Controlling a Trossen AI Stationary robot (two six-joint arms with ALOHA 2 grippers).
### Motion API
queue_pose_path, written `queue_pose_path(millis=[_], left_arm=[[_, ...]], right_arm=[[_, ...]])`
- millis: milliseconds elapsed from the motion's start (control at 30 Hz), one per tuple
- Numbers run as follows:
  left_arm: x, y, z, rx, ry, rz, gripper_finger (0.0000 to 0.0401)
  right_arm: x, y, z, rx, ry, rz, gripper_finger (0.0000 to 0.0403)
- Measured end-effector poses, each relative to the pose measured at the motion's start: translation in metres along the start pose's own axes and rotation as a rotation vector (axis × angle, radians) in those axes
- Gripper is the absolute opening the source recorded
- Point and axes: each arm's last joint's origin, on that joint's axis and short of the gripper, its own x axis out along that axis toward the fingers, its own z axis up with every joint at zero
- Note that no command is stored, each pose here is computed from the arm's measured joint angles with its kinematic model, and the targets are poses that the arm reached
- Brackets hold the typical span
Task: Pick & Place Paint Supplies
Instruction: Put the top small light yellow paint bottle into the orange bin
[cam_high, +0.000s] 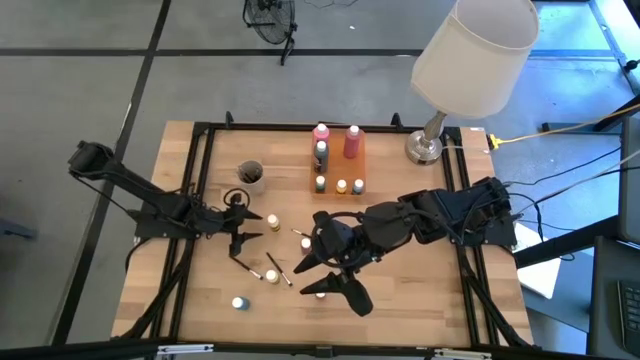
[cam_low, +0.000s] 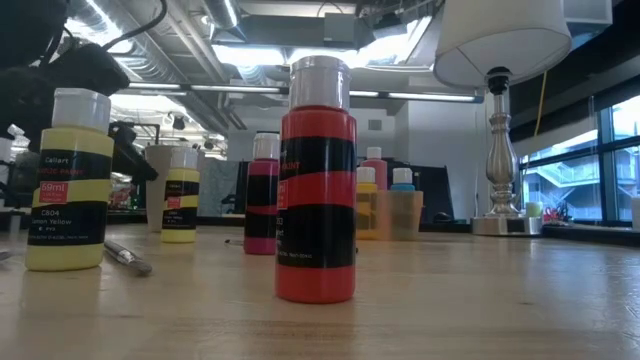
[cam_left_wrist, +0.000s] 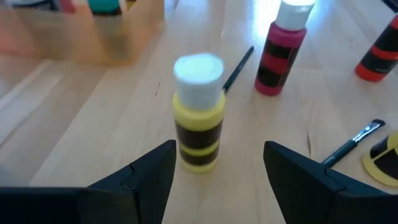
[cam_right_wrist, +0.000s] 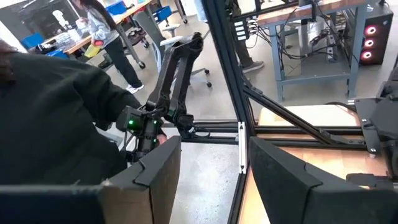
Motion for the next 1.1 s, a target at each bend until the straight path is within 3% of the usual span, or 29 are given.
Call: queue_pose_path(millis=[367, 600, 1100], left_arm=[[0.014, -0.002, -0.009, 0.072, 0.068, 0.035, 0.0240], [0.026, 0.006, -0.010, 0.057, 0.076, 0.102, 0.0240], [0.044, 0.009, -0.001, 0.041, -0.013, -0.013, 0.0240]], right_arm=[[0.000, -0.001, 0.002, 0.010, -0.016, 0.001, 0.0195], [0.000, -0.001, 0.003, 0.010, -0.024, 0.003, 0.0195], [0.000, -0.001, 0.003, 0.018, -0.026, 0.002, 0.0195]])
